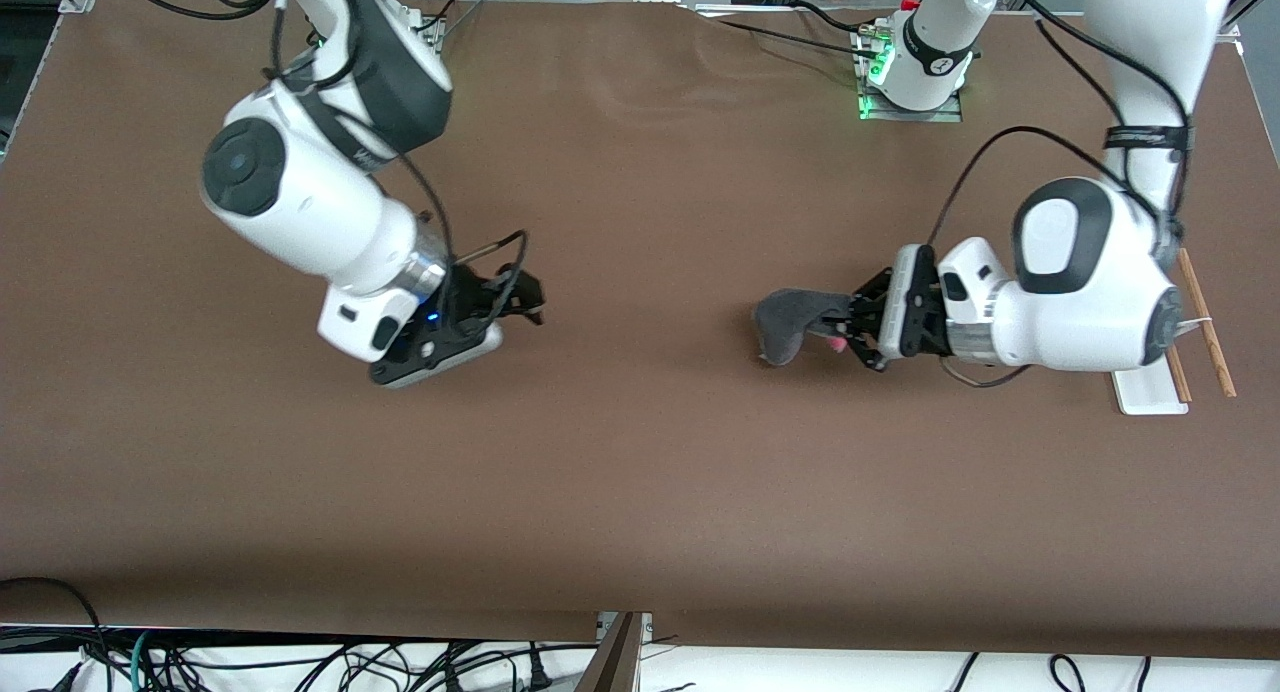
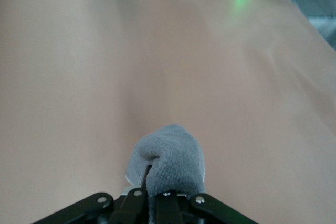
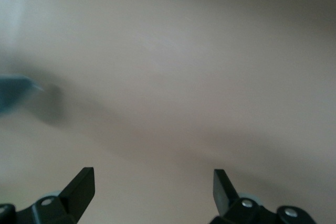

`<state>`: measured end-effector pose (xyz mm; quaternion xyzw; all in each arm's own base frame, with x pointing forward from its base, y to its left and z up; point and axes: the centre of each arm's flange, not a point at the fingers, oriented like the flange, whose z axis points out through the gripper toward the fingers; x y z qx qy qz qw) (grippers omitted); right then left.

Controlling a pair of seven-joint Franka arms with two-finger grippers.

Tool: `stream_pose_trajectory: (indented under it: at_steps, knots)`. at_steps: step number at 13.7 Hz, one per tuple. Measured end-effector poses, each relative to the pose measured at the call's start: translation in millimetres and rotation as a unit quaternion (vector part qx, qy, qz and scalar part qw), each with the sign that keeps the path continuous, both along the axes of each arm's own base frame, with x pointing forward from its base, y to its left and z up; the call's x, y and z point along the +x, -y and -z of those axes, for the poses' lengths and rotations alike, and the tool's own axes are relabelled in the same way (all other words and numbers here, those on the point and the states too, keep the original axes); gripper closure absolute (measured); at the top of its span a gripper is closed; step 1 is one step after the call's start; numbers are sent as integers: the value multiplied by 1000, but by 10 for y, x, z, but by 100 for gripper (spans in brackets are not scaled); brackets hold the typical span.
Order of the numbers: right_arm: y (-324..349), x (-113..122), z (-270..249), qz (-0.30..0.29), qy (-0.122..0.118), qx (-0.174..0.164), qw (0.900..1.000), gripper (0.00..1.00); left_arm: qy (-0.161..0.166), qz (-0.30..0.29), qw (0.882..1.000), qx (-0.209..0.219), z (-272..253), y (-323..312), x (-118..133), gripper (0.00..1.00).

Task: Pass towel and hang on rack
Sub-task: 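Carry the towel with the left gripper over the wooden rods, then lower the towel onto the rods with the left gripper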

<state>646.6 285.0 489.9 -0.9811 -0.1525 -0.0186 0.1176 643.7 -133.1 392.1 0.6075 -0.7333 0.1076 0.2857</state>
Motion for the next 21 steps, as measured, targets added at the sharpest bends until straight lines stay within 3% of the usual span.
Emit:
stream_pose_trajectory:
  at_steps: [2,4,8,13,18,21]
  knots:
    - [485,58,-123,9,-6,-52,999,0,11,20,998,65,-140,-358,64,97]
    - [874,52,-366,25,8,-104,994,0,18,22,992,123,-237,-779,117,97]
    - [1674,21,-762,84,23,-126,988,0,27,-21,978,205,-350,-1789,181,97]
    - [2308,-221,-853,125,-22,-152,980,0,-7,-105,969,224,-162,-2994,29,97]
    - [2810,-483,-1109,105,-37,-157,981,0,-31,-185,954,233,-63,-4057,-313,97]
    - [2968,-561,-1151,115,-44,-159,980,0,-26,-216,942,255,19,-4601,-493,97]
